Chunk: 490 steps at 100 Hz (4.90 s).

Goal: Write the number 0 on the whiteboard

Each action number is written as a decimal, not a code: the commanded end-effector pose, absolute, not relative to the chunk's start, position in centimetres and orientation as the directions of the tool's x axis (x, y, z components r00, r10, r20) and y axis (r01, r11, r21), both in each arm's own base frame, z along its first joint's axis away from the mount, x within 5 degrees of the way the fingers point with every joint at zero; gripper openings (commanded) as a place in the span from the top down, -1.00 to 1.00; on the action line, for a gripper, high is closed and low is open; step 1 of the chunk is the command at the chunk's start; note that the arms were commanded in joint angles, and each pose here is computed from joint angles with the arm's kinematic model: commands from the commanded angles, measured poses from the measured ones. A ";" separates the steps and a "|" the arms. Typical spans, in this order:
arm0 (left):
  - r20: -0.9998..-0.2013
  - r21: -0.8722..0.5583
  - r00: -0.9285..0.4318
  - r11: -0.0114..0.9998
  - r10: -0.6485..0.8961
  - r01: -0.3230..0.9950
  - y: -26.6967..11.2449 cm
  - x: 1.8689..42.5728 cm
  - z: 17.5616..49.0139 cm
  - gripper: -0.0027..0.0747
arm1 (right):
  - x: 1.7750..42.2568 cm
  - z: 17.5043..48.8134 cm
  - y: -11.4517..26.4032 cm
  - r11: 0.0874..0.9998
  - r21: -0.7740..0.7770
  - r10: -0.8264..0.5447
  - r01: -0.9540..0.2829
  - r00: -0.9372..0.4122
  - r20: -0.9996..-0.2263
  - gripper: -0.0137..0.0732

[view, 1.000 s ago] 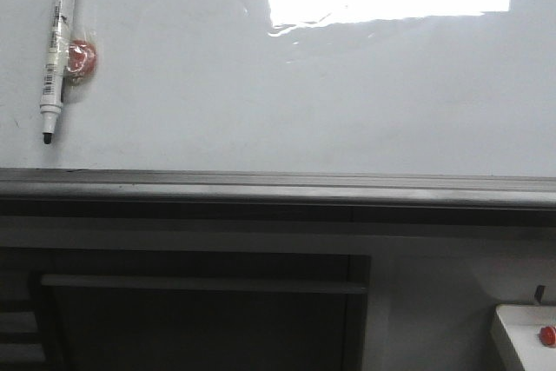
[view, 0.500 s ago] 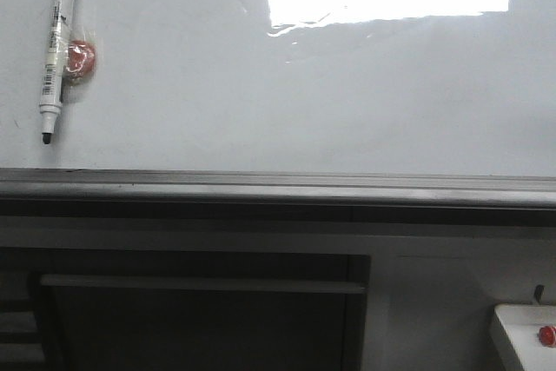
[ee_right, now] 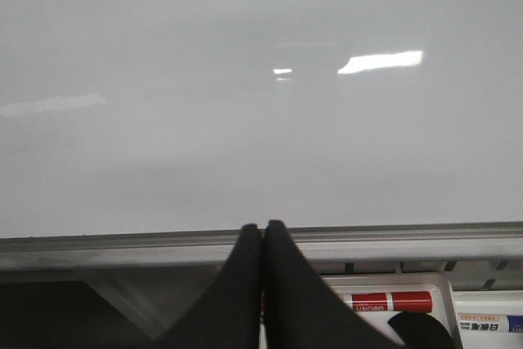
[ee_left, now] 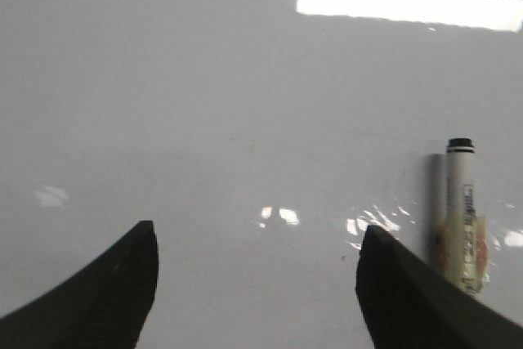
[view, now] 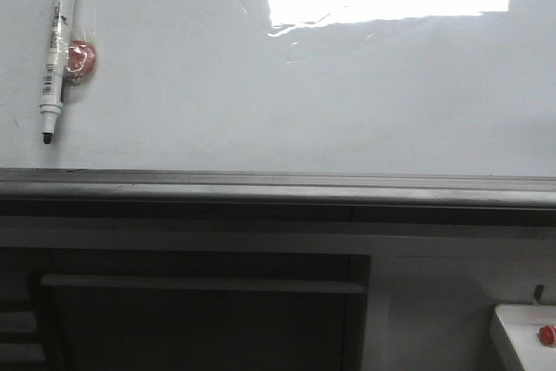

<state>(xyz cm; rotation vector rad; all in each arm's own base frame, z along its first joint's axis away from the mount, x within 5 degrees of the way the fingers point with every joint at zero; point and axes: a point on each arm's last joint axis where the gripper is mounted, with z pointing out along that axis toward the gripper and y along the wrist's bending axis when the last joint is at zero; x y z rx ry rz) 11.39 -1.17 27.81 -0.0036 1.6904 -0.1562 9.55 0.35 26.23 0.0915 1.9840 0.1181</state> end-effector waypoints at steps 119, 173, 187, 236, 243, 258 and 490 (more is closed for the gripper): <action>-0.954 -0.238 -0.258 0.903 -0.150 0.357 -11.1 19.7 22.7 -0.04 | 10.1 27.8 0.2 0.992 0.128 0.127 0.016 -0.312 -0.942 0.81; -0.984 -0.089 -0.177 0.859 0.001 0.503 -12.0 19.1 23.1 0.98 | 9.8 28.4 1.2 0.987 0.145 0.109 -0.074 -0.357 -0.928 0.81; -0.989 0.114 0.005 0.753 0.146 0.648 -12.7 17.7 24.4 0.98 | 9.2 30.6 2.9 0.953 0.072 -0.028 -0.294 -0.322 -0.946 0.81; -0.839 0.543 0.475 0.346 0.265 0.765 -14.7 14.1 25.6 0.98 | 9.9 34.4 10.6 0.637 -0.037 -0.251 -0.770 -0.162 -0.954 -0.26; -0.837 0.546 0.478 0.342 0.266 0.765 -14.7 14.1 25.5 0.98 | 10.2 34.7 11.8 0.602 -0.056 -0.263 -0.797 -0.132 -0.956 -0.23; -0.836 0.547 0.479 0.340 0.267 0.765 -14.7 14.1 25.5 0.98 | 10.9 35.2 13.9 0.560 -0.079 -0.269 -0.824 -0.091 -0.959 -0.22; -0.942 0.334 0.300 0.528 0.152 0.781 -13.1 13.6 23.9 -0.27 | 15.4 32.3 20.6 0.532 -0.064 -0.397 -0.844 -0.182 -0.899 0.85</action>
